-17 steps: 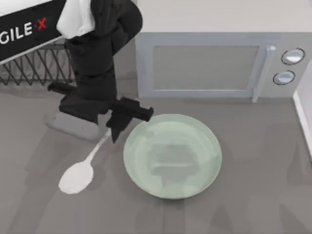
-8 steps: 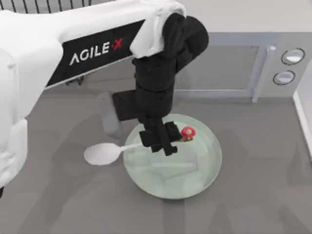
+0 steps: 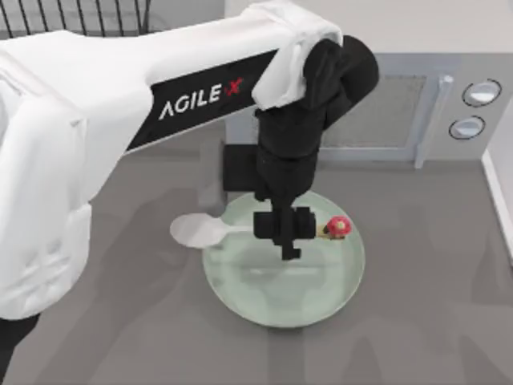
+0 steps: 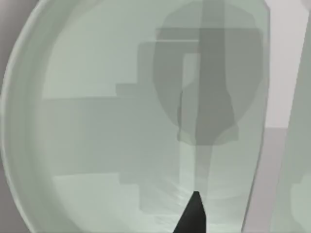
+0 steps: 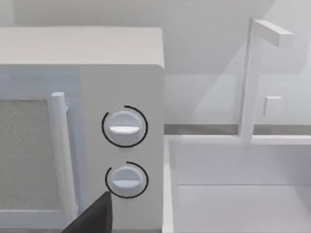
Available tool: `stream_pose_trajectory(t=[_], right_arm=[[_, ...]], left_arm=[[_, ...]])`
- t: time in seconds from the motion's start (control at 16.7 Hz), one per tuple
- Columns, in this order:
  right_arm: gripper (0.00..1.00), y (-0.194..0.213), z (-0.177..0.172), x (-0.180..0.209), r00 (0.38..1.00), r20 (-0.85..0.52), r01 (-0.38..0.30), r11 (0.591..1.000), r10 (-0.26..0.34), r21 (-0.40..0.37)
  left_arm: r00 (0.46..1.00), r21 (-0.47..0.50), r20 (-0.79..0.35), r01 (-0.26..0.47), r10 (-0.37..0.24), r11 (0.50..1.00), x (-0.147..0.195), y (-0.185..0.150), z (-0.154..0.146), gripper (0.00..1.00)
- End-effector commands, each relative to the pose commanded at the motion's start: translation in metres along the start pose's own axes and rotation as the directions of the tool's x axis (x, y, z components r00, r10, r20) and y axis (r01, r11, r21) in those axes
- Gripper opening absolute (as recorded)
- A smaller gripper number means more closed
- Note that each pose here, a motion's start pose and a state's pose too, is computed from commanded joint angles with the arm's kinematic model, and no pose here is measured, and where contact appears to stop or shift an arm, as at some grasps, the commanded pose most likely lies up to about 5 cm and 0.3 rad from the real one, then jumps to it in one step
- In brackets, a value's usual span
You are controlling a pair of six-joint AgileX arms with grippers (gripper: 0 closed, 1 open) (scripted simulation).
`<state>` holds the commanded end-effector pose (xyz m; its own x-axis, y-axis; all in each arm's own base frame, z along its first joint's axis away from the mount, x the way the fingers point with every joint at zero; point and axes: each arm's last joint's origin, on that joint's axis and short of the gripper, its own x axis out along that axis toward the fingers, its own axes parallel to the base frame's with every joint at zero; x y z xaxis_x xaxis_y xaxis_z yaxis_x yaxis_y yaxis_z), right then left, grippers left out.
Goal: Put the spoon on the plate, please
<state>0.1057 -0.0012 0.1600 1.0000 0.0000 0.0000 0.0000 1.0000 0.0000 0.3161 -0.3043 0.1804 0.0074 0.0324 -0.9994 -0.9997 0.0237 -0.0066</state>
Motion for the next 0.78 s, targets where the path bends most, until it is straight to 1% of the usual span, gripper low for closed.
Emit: stream_pose_trajectory(t=[0.42, 0.78], right_arm=[[1.0, 0.0, 0.0, 0.0, 1.0, 0.0, 0.0, 1.0, 0.0, 0.0], [1.0, 0.0, 0.0, 0.0, 1.0, 0.0, 0.0, 1.0, 0.0, 0.0]], left_arm=[[1.0, -0.002, -0.001, -0.004, 0.004, 1.0, -0.001, 0.0, 0.002, 0.0], [1.0, 0.067, -0.024, -0.015, 0.017, 0.998, -0.02, 0.018, 0.001, 0.0]])
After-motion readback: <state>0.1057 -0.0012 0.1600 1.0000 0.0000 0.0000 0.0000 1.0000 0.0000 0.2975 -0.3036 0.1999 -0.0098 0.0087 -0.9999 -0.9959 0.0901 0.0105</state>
